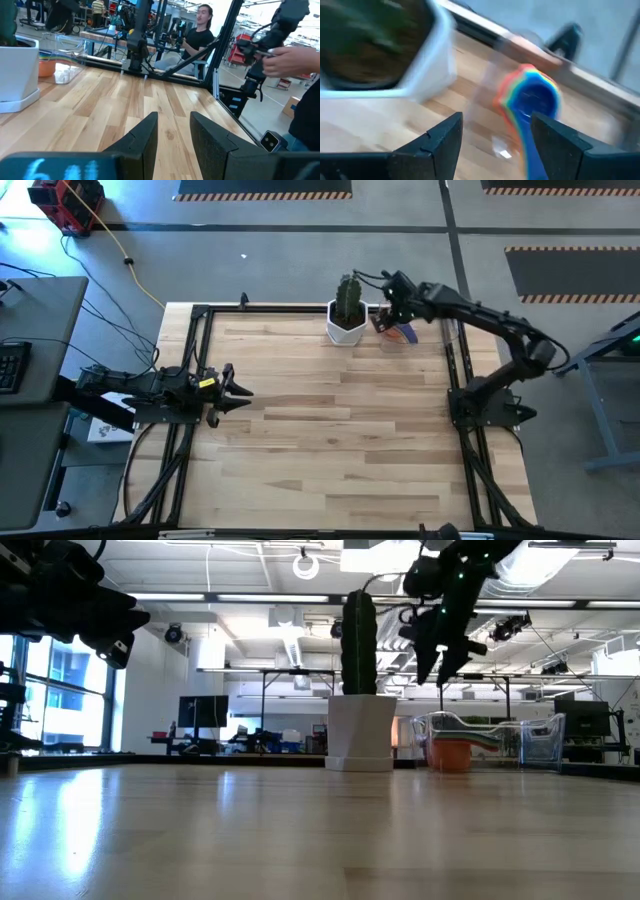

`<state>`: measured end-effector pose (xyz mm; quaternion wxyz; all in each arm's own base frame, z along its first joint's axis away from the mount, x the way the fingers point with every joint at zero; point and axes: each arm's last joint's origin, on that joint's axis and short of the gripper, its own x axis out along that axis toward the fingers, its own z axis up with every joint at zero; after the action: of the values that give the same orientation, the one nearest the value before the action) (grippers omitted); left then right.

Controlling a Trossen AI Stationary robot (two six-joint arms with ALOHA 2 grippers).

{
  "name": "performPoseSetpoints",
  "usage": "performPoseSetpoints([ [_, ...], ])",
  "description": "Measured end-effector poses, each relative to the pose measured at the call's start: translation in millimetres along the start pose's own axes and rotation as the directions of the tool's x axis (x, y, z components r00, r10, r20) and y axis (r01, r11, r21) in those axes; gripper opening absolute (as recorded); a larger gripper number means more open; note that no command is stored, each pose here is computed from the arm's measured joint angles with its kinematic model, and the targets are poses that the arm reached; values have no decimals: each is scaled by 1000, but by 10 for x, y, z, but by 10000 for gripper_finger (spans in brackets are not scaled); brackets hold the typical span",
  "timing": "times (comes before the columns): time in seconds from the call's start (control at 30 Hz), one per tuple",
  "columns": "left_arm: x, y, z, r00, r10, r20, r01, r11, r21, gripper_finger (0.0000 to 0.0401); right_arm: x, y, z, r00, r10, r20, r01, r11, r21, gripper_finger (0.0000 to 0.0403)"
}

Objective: Nest measuring cups in basket
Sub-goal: Return to Home Position

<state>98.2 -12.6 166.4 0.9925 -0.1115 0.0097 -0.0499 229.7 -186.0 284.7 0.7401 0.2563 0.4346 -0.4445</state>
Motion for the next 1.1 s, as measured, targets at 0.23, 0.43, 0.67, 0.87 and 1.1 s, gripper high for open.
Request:
performPoseSetpoints([
  [0.23, 0, 0, 0, 1000, 0, 0, 0, 1000, 0, 103, -145, 33, -353, 957, 194, 217, -186, 981, -56, 225],
  [0.43, 0, 0, 0, 1000, 0, 0, 0, 1000, 0, 103, -286, -146, -741, 867, 350, 355, -341, 936, -89, 225],
  [0.67, 0, 0, 0, 1000, 0, 0, 0, 1000, 0, 103, -367, -328, -1213, 746, 518, 418, -477, 854, -208, 225],
  [0.87, 0, 0, 0, 1000, 0, 0, 0, 1000, 0, 103, -311, -362, -1560, 622, 628, 467, -573, 772, -275, 225],
  [1.1, 0, 0, 0, 1000, 0, 0, 0, 1000, 0, 103, -351, -287, -1775, 518, 728, 449, -614, 682, -397, 225],
])
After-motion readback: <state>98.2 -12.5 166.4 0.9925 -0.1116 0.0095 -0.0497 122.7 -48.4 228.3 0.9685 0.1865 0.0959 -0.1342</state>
